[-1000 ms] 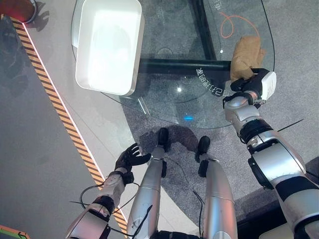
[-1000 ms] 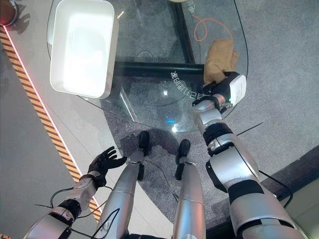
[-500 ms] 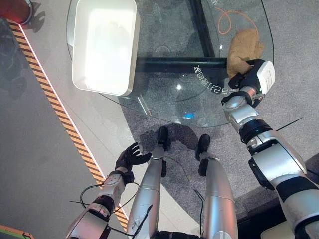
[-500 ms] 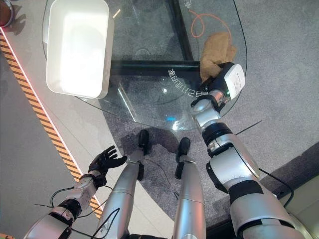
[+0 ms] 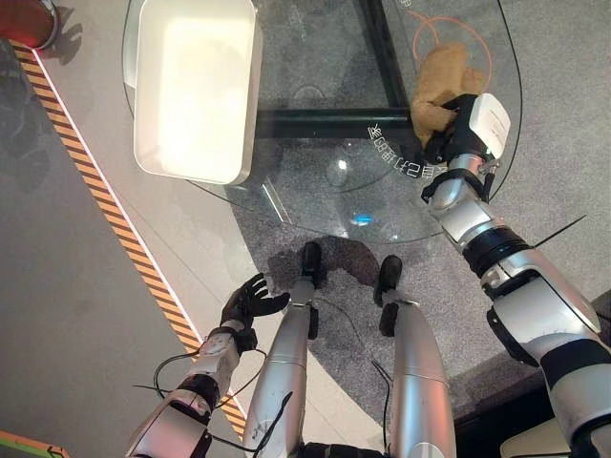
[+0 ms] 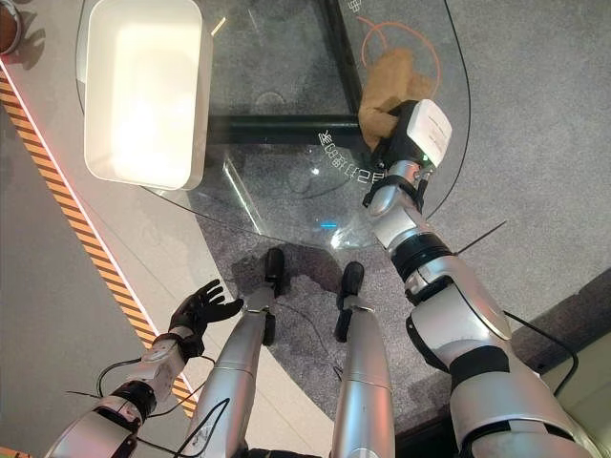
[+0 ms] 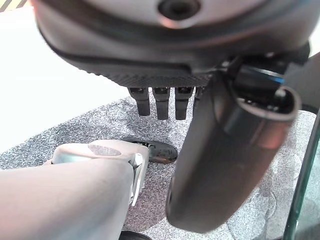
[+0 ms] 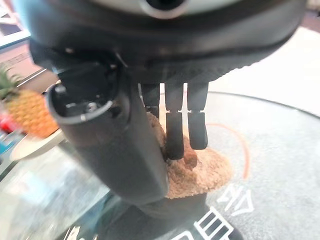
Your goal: Wipe the table with a cloth and put it in the basket.
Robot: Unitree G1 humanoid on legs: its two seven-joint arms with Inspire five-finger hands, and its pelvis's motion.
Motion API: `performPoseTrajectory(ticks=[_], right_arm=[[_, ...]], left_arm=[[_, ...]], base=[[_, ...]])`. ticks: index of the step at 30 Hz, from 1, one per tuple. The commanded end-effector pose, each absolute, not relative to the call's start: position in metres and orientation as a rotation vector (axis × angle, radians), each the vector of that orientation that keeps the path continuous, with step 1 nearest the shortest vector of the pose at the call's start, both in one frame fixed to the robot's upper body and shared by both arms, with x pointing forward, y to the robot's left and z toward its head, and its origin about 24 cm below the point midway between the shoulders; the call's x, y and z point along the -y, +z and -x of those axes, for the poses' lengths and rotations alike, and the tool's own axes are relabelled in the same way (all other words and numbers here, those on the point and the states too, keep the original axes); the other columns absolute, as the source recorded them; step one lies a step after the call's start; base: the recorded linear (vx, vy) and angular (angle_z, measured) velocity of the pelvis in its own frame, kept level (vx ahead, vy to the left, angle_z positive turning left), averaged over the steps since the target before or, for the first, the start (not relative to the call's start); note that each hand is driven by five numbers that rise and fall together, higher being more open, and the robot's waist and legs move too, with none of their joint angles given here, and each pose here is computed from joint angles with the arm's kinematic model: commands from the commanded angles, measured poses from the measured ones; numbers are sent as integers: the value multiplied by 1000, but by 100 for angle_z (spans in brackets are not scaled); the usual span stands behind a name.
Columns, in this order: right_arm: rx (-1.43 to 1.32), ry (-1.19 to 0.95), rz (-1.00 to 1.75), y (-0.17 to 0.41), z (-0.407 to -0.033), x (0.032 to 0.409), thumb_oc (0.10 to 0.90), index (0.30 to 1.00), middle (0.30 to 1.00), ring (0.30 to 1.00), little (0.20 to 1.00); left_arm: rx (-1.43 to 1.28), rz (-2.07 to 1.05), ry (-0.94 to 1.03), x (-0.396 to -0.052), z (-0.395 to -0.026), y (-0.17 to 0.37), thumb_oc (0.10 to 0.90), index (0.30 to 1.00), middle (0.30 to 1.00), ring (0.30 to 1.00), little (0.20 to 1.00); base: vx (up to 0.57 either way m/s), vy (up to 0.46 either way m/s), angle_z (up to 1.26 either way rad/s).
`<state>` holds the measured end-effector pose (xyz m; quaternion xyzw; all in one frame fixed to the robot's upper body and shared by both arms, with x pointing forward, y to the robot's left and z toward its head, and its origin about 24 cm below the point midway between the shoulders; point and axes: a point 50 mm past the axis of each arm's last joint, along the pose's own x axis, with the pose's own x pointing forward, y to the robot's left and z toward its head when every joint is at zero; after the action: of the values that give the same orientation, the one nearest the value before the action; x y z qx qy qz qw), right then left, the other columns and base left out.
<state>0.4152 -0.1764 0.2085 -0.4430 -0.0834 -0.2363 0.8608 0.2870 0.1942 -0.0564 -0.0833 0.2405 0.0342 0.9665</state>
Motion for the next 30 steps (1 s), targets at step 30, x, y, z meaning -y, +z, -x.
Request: performPoseTrajectory(ticks=[30], right_arm=[[521,271,1080,210,-391,47,100,300,300,300,200]], left_arm=[[-476,177,79,-185,-295,-50,800,900,900,900,900]], base=[[1,-2,2]])
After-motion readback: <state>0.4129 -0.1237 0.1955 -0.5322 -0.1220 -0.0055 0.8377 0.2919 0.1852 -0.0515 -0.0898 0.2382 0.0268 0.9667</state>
